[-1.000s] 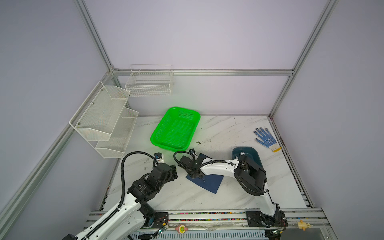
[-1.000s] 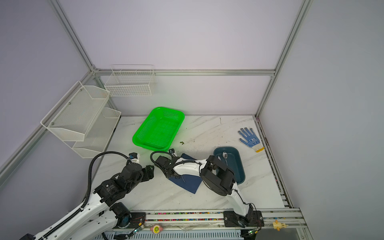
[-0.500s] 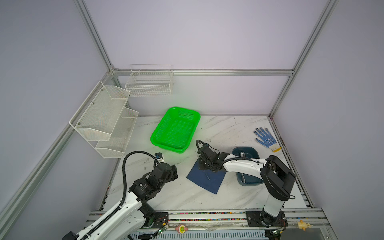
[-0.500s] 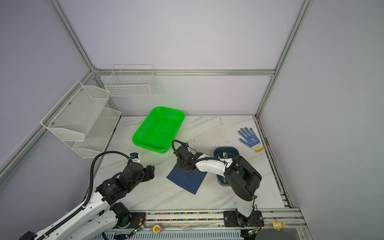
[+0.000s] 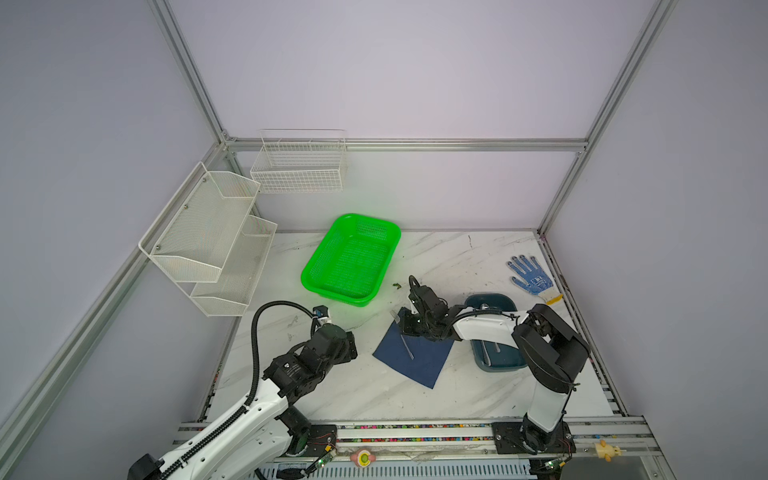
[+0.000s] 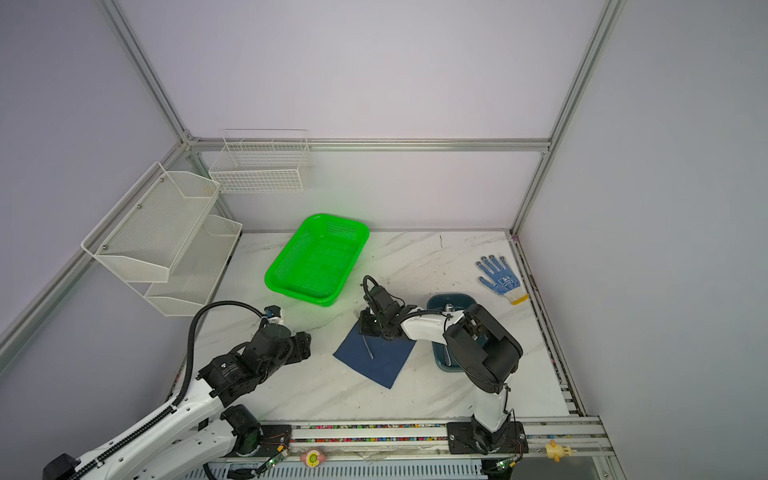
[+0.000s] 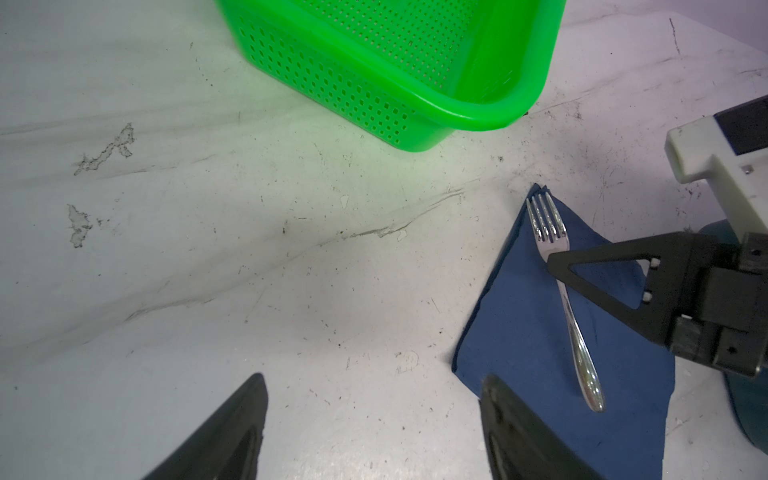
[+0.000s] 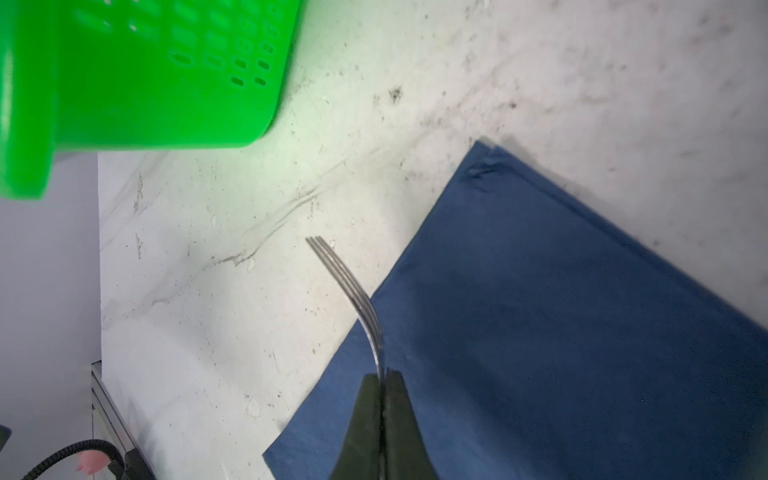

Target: Place the utensils on the paper napkin and roll it up

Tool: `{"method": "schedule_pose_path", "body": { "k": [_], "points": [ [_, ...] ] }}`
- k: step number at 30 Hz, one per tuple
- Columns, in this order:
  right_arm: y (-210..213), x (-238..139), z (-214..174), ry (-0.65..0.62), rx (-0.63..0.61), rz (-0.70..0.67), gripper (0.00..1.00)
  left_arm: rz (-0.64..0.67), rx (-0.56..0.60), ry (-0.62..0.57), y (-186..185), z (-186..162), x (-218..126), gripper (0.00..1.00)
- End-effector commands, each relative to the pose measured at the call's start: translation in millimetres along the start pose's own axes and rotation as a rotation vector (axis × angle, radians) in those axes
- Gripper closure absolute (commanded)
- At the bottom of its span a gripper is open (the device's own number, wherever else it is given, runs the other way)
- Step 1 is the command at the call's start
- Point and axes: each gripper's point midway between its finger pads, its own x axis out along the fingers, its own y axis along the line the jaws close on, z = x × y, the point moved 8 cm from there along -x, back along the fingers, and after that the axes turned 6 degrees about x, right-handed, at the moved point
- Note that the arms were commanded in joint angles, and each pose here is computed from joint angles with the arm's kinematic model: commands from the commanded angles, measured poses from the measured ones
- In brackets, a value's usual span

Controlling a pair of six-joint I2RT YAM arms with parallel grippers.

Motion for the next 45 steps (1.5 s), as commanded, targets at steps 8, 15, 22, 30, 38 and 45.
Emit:
{"method": "schedule_pose_path", "body": {
  "k": [8, 15, 22, 30, 38, 45],
  "points": [
    [-0.4, -14.5, -4.5, 0.009, 0.114, 0.045, 0.96, -0.062, -0.024, -0.074, -12.6, 24.8, -11.4, 0.20],
    [-9.7, -10.2, -10.1, 0.014, 0.182, 0.037, 0.95, -0.085, -0.021, -0.062, -17.3, 25.3, -8.2, 0.21],
    [-7.9, -5.5, -5.4, -0.008, 0.167, 0.037, 0.94, -0.087, -0.018, -0.064, -17.4, 25.2, -7.9, 0.20],
    [-13.1, 0.6, -8.4, 0.008, 0.161, 0.023, 0.92, -0.085, -0.017, -0.065, -16.4, 23.9, -7.7, 0.21],
    [-14.0, -1.9, -5.5, -0.026, 0.161, 0.008, 0.87, -0.085, -0.020, -0.054, -16.0, 20.4, -4.7, 0.21],
    [-12.9, -4.1, -1.0, -0.045, 0.135, -0.033, 0.86, -0.086, -0.023, -0.068, -14.3, 21.1, -7.5, 0.20]
  ]
}}
